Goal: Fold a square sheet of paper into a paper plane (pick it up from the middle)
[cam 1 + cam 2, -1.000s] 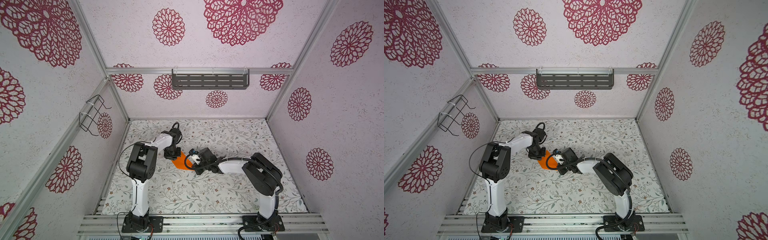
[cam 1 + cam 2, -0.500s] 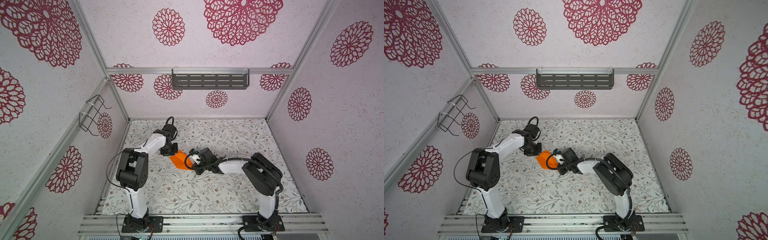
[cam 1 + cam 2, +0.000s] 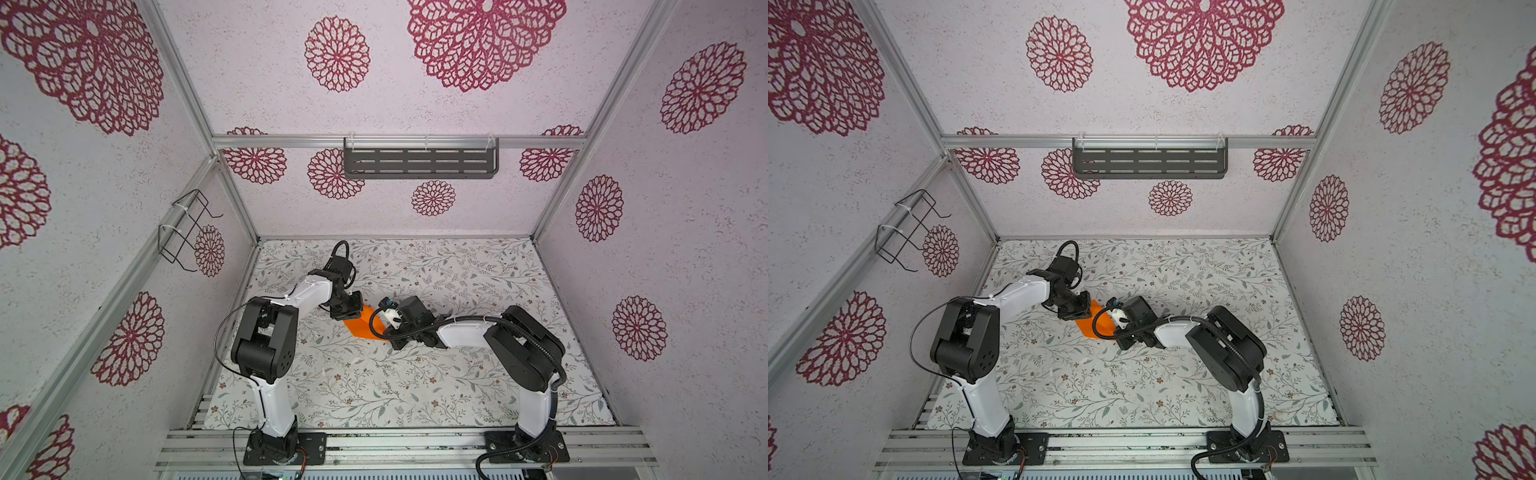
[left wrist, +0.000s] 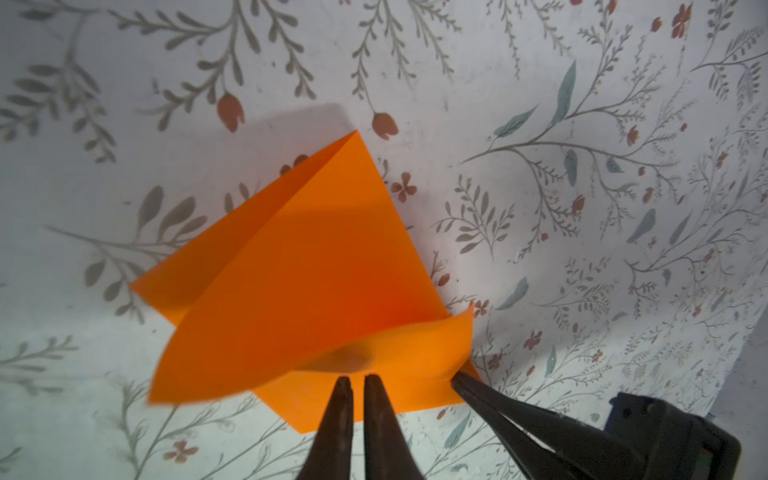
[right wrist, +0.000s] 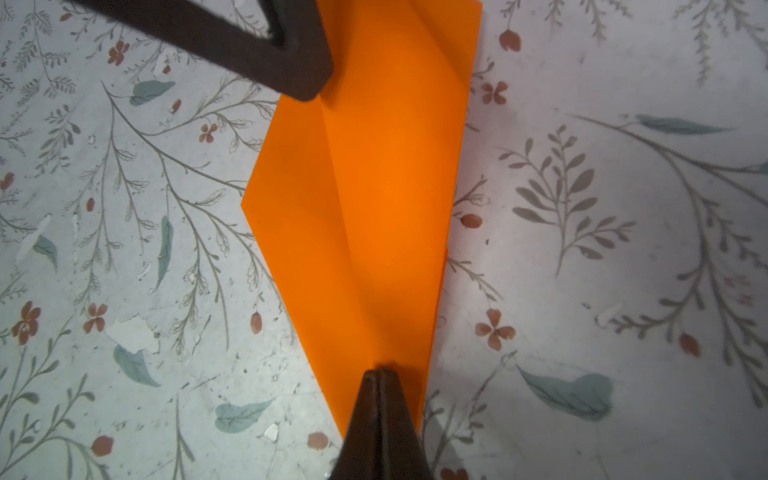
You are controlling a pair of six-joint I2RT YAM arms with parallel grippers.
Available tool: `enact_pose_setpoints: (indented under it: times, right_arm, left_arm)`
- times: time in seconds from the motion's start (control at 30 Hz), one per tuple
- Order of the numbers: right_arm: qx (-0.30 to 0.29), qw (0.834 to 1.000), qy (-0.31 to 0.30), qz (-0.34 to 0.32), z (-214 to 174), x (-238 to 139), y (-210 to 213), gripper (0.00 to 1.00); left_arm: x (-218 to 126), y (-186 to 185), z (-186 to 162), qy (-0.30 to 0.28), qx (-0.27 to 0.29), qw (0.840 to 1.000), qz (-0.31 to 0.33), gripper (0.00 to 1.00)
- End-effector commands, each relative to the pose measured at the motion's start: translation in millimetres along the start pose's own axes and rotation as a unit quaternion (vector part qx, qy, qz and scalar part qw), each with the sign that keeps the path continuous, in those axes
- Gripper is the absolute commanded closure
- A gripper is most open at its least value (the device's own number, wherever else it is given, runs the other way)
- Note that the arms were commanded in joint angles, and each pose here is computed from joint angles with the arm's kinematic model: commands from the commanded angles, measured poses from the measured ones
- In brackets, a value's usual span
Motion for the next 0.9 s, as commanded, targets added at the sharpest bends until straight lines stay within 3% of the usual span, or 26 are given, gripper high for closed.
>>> enact_pose_setpoints:
  times: [0.0,0.43,0.87]
  right_arm:
    - [0.029,0.996,0.08,-0.013,-51,6,-8,0.98]
    - [0.028,0.996,0.082,-0.013,-51,6,-8,0.98]
    - [0.03,0.996,0.083,-0.016,-53,5,-9,0.98]
  left_arm:
    - [10,-10,4,0.001,0.001,1.0,-0.026,0.89]
    - [35,29,5,0.022,0.005,0.997,0.08,0.91]
    - [26,62,14,0.018,0.028,0.981,0.192,0.91]
Point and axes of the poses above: each gripper's point midway between its finger pads, its own x axis out along the fingers, its own y axis along the line the jaws close on, z = x × y, the point moved 1 cm from there along -x, back along the fingers, and after that the axes turned 3 degrees about -x, right-handed, at the moved point
